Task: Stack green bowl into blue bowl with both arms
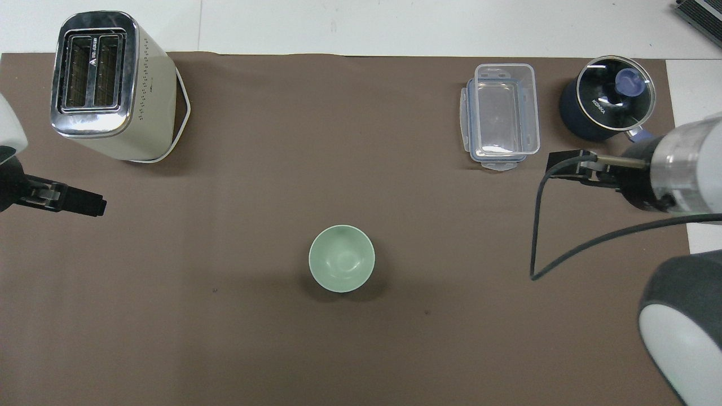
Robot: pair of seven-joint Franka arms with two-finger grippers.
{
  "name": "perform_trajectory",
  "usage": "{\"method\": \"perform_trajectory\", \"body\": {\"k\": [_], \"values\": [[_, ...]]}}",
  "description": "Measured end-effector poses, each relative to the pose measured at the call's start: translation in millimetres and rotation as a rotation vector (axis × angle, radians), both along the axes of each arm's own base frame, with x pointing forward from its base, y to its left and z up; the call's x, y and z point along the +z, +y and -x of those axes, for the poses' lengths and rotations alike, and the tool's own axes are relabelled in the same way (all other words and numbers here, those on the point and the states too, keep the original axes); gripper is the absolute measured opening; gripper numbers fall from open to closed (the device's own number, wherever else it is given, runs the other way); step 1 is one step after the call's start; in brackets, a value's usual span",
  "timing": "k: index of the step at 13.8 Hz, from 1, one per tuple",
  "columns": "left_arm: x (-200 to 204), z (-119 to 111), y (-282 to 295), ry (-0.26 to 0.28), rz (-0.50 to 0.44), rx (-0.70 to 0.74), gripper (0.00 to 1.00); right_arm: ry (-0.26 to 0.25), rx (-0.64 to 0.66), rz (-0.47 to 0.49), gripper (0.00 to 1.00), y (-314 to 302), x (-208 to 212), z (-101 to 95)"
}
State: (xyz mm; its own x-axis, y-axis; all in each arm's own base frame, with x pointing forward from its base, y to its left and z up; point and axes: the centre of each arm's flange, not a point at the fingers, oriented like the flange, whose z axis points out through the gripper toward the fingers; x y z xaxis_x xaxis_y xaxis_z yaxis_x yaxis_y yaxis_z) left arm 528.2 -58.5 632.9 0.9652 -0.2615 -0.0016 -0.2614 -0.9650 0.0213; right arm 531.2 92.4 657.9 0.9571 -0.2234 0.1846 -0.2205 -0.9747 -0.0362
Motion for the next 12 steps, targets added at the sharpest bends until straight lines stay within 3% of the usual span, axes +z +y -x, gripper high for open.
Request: {"method": "perform_trajectory", "body": {"k": [7, 12], "values": [[0.6, 0.3, 0.6, -0.001, 0.000, 0.001, 1.00, 0.063, -0.105, 0.004, 1.00, -95.7, 39.7, 16.7], [0.6, 0.2, 1.1, -0.001, 0.000, 0.002, 1.00, 0.107, 0.045, 0.025, 1.00, -134.5, 32.5, 22.0]]}}
